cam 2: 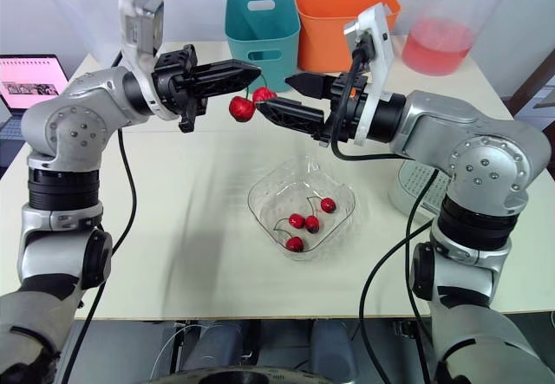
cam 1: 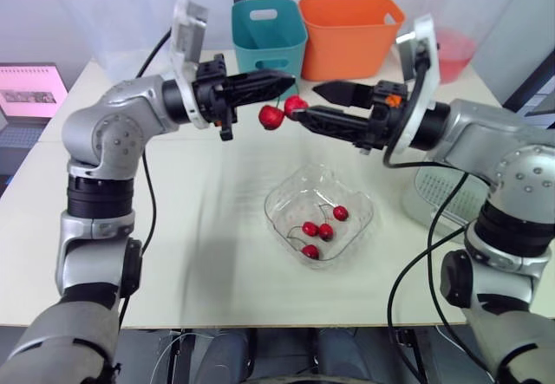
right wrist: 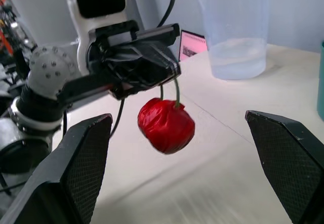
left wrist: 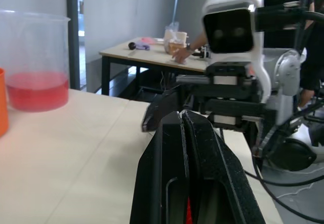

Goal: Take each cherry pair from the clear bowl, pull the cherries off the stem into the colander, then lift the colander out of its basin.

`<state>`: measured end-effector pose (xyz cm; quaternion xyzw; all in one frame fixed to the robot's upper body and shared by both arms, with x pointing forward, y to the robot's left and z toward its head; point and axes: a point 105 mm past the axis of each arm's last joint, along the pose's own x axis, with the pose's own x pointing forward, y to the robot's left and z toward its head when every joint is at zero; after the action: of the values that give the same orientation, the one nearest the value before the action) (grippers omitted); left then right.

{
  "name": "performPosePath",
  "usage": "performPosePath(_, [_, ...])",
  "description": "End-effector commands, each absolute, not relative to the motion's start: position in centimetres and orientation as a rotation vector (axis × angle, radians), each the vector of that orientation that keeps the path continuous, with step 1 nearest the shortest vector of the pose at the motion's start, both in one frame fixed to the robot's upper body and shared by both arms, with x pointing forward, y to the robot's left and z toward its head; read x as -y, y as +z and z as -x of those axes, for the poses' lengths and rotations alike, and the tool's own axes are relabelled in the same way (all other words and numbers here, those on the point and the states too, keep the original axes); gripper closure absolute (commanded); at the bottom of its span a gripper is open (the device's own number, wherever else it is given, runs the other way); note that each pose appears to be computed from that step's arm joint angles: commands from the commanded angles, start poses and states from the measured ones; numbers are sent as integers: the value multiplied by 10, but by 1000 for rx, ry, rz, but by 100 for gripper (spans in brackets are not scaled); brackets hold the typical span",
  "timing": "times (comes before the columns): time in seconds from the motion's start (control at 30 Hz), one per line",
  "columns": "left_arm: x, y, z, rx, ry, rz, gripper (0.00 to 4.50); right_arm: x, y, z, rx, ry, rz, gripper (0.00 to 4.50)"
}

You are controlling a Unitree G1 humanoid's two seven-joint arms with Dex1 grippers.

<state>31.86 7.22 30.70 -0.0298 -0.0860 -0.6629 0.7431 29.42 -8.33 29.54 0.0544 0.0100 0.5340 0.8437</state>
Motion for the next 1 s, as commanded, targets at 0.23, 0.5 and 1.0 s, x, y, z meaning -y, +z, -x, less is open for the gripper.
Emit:
performPosePath(0.23, [-66, 326, -305, 267, -1500, 20, 450, 72, 296, -287, -21, 1174, -172, 3])
performPosePath(0.5, [-63, 327, -305, 278, -1505, 22, 450, 70, 295, -287, -22, 1170, -183, 84])
performPosePath(1.0, [-65, 325, -305, 271, -1507, 21, 450, 70, 288, -283, -47, 1186, -187, 395])
